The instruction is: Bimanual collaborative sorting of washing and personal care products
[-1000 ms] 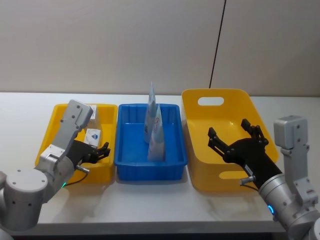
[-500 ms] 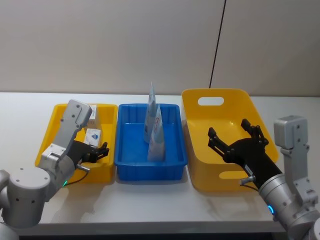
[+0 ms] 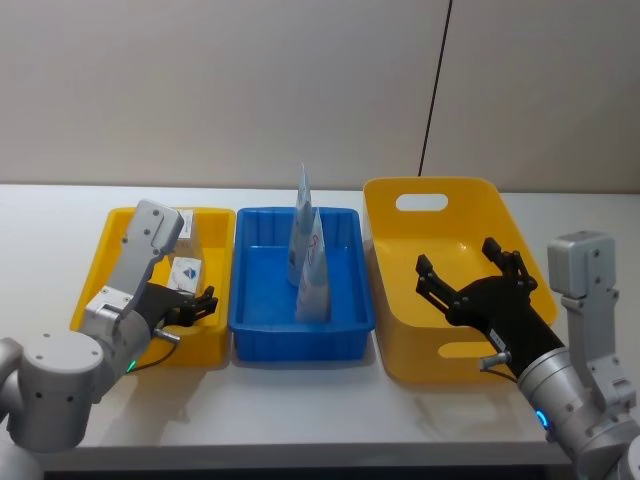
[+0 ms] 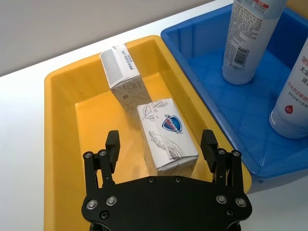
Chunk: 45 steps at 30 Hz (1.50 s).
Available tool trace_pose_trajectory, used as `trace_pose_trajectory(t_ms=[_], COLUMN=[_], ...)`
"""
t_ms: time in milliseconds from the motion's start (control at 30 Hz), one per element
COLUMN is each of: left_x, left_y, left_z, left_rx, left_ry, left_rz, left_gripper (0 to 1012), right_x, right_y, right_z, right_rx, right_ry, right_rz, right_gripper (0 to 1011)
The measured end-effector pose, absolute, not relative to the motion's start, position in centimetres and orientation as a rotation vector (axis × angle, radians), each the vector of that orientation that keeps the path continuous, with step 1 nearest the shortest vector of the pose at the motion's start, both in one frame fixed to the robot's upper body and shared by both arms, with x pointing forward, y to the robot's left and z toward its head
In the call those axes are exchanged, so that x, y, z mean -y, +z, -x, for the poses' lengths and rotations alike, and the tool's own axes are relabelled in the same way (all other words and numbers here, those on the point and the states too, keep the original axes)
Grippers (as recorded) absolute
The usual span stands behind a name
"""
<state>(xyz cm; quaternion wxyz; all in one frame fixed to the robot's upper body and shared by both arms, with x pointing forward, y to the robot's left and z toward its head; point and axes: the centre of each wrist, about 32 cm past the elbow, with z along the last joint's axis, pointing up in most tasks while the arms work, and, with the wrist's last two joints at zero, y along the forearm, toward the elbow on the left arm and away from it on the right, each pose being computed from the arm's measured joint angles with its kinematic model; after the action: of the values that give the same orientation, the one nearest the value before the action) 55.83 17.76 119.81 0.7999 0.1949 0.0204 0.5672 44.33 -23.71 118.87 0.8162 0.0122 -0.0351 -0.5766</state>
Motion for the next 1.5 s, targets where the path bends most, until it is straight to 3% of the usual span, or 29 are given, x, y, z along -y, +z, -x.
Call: trace_pose_trajectory(t_ms=[467, 800, 1100, 1500], left_x=[-17.8, -17.82, -17.83, -18.1], left_y=[119.51, 119.44, 119.38, 119.61], left_z=[-56.2, -56.32, -56.37, -56.31], left_rx=[-0.042, -0.039, -0.037, -0.022], left_ry=[1.216, 1.216, 1.215, 1.2], left_rz=[-0.424, -0.423, -0.424, -0.417], left_gripper=[972, 711, 418, 365], right_x=[23.71, 23.71, 23.71, 23.71], right_y=[118.87, 118.87, 118.87, 118.87], right_z=[-44.33, -44.33, -44.33, -44.33], right_rx=[0.075, 0.075, 0.075, 0.075], right_ry=[-1.23, -1.23, -1.23, -1.23], right_rz=[-0.026, -0.026, -0.026, -0.026], right_gripper=[1003, 1003, 1003, 1003])
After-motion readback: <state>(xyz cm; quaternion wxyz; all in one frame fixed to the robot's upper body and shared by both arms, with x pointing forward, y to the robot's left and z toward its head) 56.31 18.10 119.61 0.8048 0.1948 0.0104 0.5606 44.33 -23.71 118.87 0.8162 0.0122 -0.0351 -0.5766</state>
